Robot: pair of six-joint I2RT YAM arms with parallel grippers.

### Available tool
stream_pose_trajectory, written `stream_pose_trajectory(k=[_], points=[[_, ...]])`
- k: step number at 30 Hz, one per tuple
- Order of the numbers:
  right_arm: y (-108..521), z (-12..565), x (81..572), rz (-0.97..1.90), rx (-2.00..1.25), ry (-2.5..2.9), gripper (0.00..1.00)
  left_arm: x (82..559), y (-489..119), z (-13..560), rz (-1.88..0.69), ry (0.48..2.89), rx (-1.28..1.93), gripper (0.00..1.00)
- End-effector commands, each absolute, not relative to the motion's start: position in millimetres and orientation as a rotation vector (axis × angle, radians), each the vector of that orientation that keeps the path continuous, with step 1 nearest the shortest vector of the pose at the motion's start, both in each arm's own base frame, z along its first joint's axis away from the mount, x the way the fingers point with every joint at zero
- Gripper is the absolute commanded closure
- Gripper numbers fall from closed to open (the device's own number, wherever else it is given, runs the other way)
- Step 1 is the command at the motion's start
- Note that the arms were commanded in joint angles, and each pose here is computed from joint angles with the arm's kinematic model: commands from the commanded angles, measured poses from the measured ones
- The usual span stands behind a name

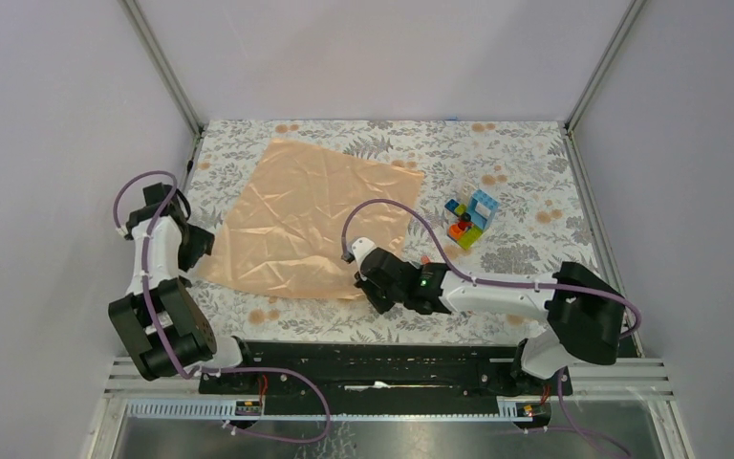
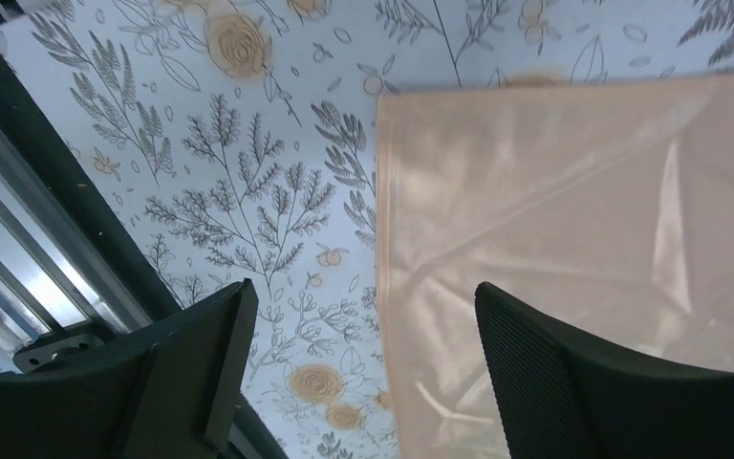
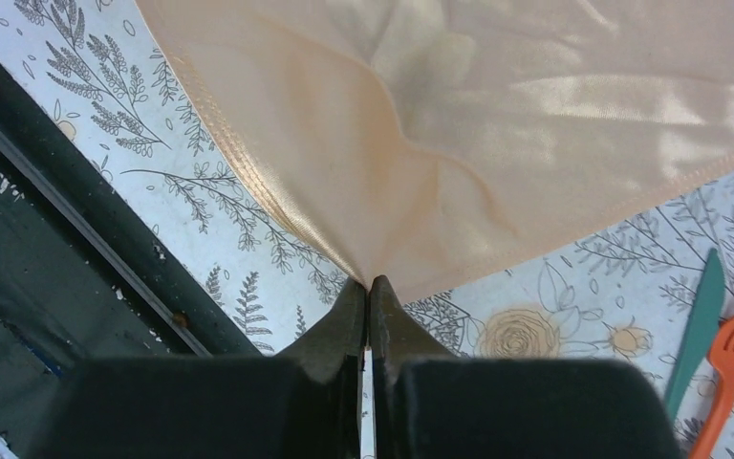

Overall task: Fold the napkin into a case and place the utensils inside
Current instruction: Pick up the flattened napkin from the center of the board.

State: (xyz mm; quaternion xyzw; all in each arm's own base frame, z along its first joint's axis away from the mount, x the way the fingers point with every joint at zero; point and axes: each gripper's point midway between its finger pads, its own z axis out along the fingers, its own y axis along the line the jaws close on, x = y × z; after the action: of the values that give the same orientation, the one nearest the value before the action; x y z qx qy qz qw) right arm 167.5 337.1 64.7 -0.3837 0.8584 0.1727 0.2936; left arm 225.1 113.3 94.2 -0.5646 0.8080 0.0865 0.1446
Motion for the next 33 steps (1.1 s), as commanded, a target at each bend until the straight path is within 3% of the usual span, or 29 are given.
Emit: stream_pose_trajectory(k=[1, 7, 13, 20, 29, 33], points=[[337.4, 91.4, 180.1, 0.479, -0.902, 2.189, 1.0, 216.5, 141.3, 108.5, 0.413, 2.186, -1.721, 0.09], [331.7, 93.6, 179.4, 0.468, -0.898, 2.185, 1.0, 218.9, 161.1, 102.3, 0.484, 2.031, -1.783, 0.07], [328.5, 82.3, 180.2, 0.391, -0.964, 2.23, 1.0, 232.6, 172.7, 72.4, 0.537, 2.139, -1.698, 0.25], [332.0, 83.2, 182.3, 0.366, -0.964, 2.255, 1.0, 244.2, 169.9, 34.9, 0.491, 2.271, -1.658, 0.34], [335.3, 85.2, 184.6, 0.343, -0.959, 2.28, 1.0, 259.4, 161.7, 32.6, 0.441, 2.28, -1.635, 0.3], [337.9, 88.1, 185.9, 0.346, -0.971, 2.268, 1.0, 268.7, 150.6, 21.9, 0.342, 2.321, -1.627, 0.33]])
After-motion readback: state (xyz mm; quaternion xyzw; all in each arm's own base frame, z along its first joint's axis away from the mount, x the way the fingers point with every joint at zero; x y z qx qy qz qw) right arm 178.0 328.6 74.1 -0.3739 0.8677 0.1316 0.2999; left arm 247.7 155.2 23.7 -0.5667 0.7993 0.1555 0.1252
